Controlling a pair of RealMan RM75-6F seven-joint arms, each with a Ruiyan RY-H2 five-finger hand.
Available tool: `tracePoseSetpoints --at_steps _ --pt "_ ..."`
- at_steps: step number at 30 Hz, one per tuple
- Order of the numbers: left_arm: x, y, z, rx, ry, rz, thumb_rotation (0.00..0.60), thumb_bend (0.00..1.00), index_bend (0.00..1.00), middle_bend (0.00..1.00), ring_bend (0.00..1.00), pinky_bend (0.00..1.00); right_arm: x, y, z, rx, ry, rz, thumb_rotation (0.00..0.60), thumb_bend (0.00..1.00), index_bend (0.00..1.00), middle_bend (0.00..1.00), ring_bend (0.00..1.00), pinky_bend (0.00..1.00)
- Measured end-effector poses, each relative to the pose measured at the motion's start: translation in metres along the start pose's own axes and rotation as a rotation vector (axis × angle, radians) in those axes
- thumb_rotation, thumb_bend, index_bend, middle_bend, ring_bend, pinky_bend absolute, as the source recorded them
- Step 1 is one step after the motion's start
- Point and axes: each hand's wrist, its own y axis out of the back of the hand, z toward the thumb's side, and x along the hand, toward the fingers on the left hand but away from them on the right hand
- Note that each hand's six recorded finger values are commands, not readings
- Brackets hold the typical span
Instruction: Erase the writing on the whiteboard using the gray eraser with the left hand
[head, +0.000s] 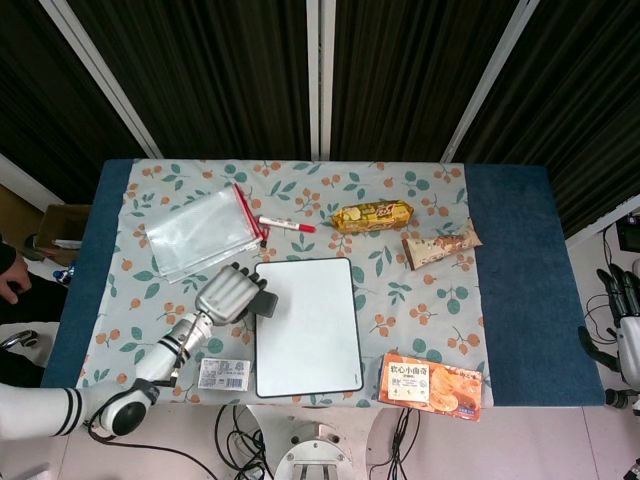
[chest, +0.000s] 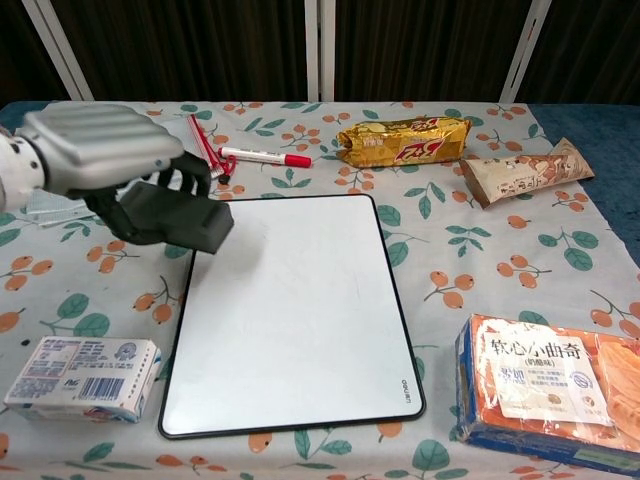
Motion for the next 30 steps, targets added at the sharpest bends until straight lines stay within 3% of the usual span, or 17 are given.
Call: tracePoseSetpoints --at_steps 5,11,17,24,27,30 --pt "-0.016 -0.005 -0.053 -0.063 0.125 0.034 0.6 0.46 0.61 0.52 0.5 0.42 -0.004 -0.006 0.004 0.001 0.01 0.017 0.6 0.26 0.0 0.0 0.0 0.0" --pt "-0.037 -0.025 -0.09 -0.124 0.18 0.06 0.6 0.44 0.59 0.52 0.5 0.42 -0.008 -0.012 0.009 0.006 0.018 0.031 0.6 0.26 0.0 0.0 0.0 0.0" --pt "-0.05 -0.048 -0.092 -0.158 0.135 0.066 0.6 0.39 0.57 0.51 0.5 0.42 -0.008 -0.014 0.012 0.01 0.019 0.038 0.6 0.26 0.0 0.0 0.0 0.0" --pt "-0.052 -0.065 -0.078 -0.155 0.08 0.048 0.6 0.25 0.41 0.44 0.45 0.38 -0.006 -0.014 0.012 0.013 0.017 0.04 0.6 0.26 0.0 0.0 0.0 0.0" --pt "-0.052 -0.069 -0.076 -0.135 0.075 0.038 0.6 0.21 0.33 0.36 0.38 0.35 -0.006 -0.014 0.012 0.013 0.019 0.041 0.6 0.26 0.0 0.0 0.0 0.0" --pt "-0.053 -0.075 -0.075 -0.117 0.07 0.005 0.6 0.16 0.17 0.19 0.22 0.29 -0.006 -0.013 0.013 0.013 0.021 0.038 0.6 0.26 0.0 0.0 0.0 0.0"
